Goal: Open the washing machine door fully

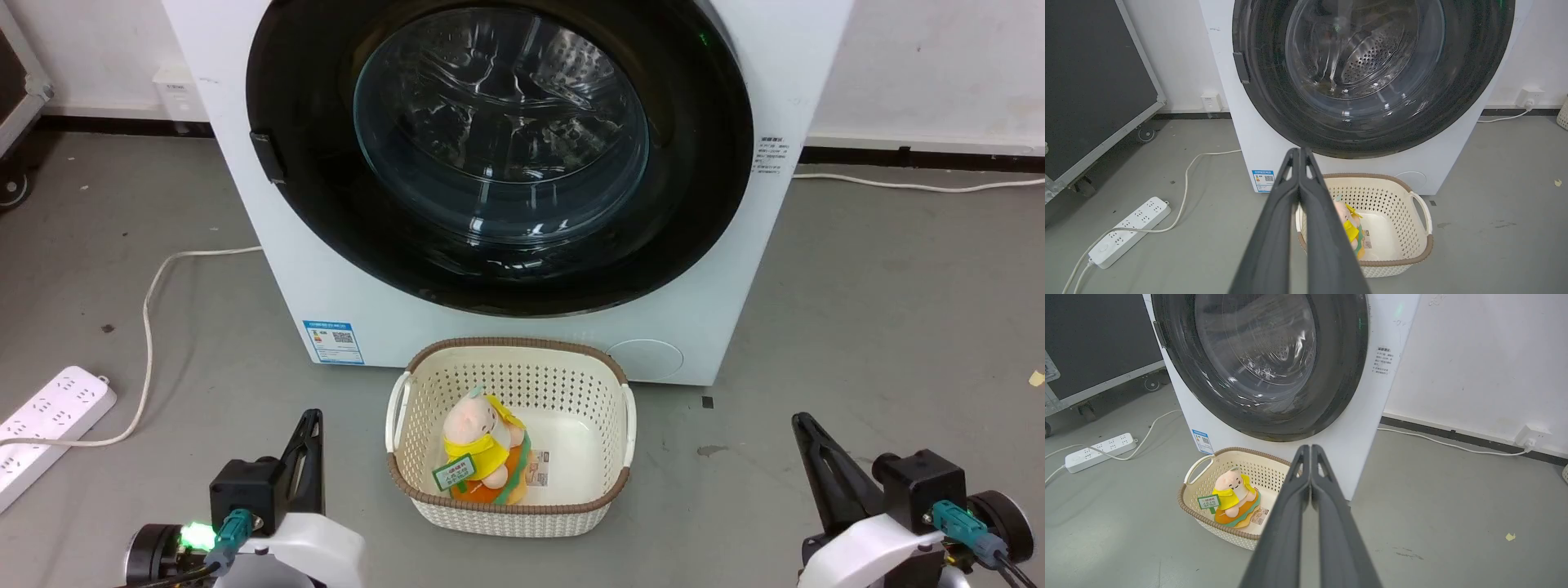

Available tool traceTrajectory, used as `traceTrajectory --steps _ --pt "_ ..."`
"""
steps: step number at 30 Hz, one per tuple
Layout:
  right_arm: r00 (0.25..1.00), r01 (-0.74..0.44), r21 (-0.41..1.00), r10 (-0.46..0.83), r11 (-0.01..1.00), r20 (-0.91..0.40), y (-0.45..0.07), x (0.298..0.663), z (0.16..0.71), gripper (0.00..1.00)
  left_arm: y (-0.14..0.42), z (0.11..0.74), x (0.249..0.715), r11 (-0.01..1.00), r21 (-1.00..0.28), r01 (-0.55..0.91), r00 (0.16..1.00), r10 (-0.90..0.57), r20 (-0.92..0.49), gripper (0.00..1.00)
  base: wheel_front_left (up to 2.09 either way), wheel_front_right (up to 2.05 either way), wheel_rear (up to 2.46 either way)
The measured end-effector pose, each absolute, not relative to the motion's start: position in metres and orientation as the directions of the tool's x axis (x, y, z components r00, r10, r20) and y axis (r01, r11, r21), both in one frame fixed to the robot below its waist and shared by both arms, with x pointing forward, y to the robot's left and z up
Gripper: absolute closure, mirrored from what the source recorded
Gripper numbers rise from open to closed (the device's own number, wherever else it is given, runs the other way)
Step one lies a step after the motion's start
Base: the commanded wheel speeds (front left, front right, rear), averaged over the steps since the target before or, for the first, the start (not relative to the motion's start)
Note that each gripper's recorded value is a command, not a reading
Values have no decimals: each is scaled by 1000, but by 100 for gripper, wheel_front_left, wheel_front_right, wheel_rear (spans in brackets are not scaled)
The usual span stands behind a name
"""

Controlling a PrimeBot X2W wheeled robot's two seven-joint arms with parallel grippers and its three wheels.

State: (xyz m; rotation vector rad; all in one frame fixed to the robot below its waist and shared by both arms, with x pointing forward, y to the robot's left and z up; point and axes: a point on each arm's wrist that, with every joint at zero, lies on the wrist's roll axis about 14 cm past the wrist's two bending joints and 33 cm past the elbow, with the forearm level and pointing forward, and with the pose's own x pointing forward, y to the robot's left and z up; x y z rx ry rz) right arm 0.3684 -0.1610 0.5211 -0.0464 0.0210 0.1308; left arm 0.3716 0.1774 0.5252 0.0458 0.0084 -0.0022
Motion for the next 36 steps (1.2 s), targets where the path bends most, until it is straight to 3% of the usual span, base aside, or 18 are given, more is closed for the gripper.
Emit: traceTrajectory --steps 20,21,36 --pt "991 -131 -44 130 990 -25 -161 368 521 100 177 525 372 999 46 2 1000 -2 -9 100 0 0 0" --pt "991 -131 -44 130 990 -25 -161 368 521 0 177 525 372 999 46 2 1000 -2 -9 0 0 0 0" --pt "992 -127 -20 126 992 -6 -162 368 523 0 172 526 371 999 42 16 1000 -16 5 0 0 0 0"
